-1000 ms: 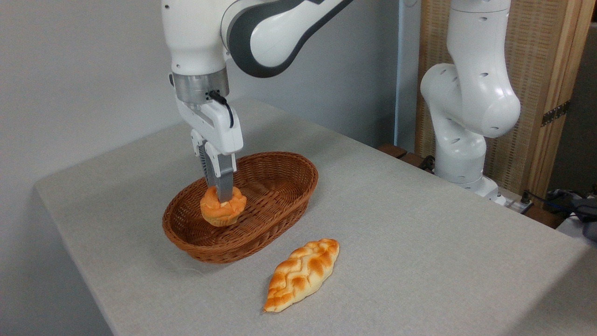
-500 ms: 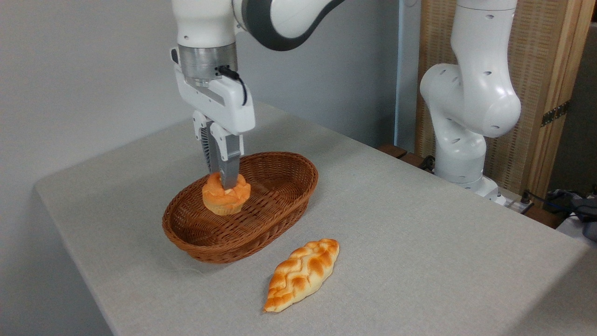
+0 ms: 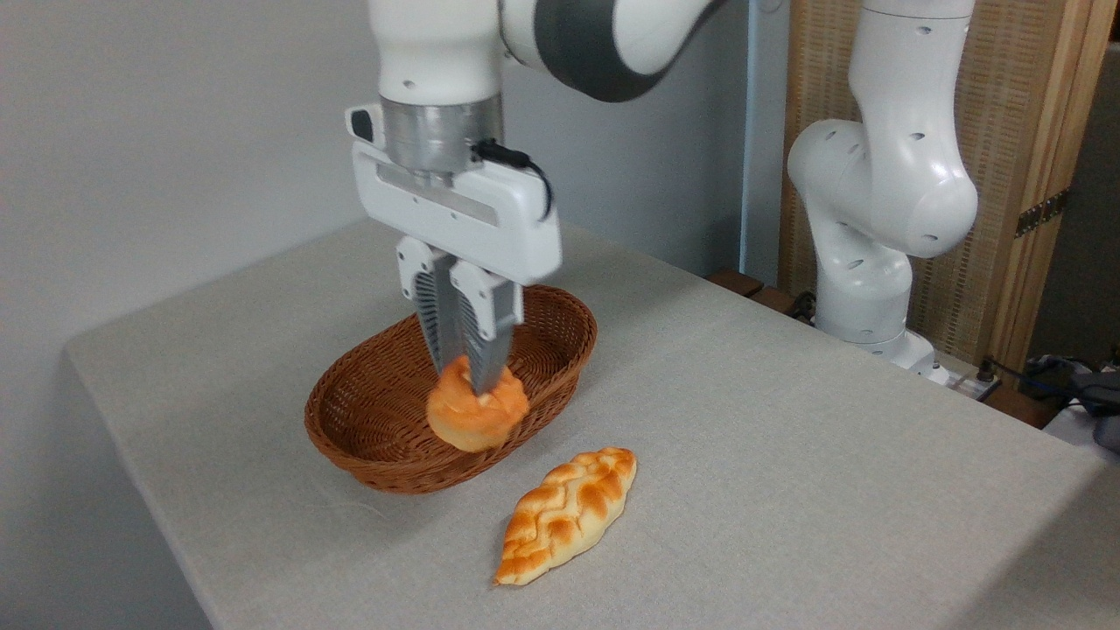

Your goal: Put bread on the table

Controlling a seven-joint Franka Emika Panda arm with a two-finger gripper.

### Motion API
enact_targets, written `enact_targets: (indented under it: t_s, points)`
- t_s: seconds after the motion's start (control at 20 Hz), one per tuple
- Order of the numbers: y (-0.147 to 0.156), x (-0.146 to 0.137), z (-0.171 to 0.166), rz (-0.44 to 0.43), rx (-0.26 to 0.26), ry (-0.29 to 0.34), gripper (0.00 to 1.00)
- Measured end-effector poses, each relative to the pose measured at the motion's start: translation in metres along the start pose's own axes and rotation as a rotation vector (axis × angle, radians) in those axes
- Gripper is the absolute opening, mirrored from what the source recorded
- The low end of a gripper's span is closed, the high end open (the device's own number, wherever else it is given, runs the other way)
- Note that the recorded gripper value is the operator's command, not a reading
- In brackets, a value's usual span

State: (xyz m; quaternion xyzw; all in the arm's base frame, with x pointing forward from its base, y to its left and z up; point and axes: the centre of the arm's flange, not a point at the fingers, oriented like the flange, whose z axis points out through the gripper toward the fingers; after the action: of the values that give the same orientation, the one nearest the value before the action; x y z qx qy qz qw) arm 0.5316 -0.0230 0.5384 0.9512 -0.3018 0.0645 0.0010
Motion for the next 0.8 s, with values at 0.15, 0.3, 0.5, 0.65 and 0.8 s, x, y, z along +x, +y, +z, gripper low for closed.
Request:
enact_targets:
  t_s: [0.15,0.3,0.5,0.65,0.8]
  points:
    - [-0.03,-0.022,0.001,-0.054,-0.009,-0.012,0.52]
    - [-0.055,-0.043,0.004,-0.078,-0.016,-0.025,0.78]
    - [-0.075,-0.065,0.015,-0.075,-0.028,-0.08,1.0]
    - [-0.084,-0.072,0.026,-0.061,-0.036,-0.106,1.0]
    - [-0.084,-0.069,0.037,-0.048,-0.044,-0.127,1.0]
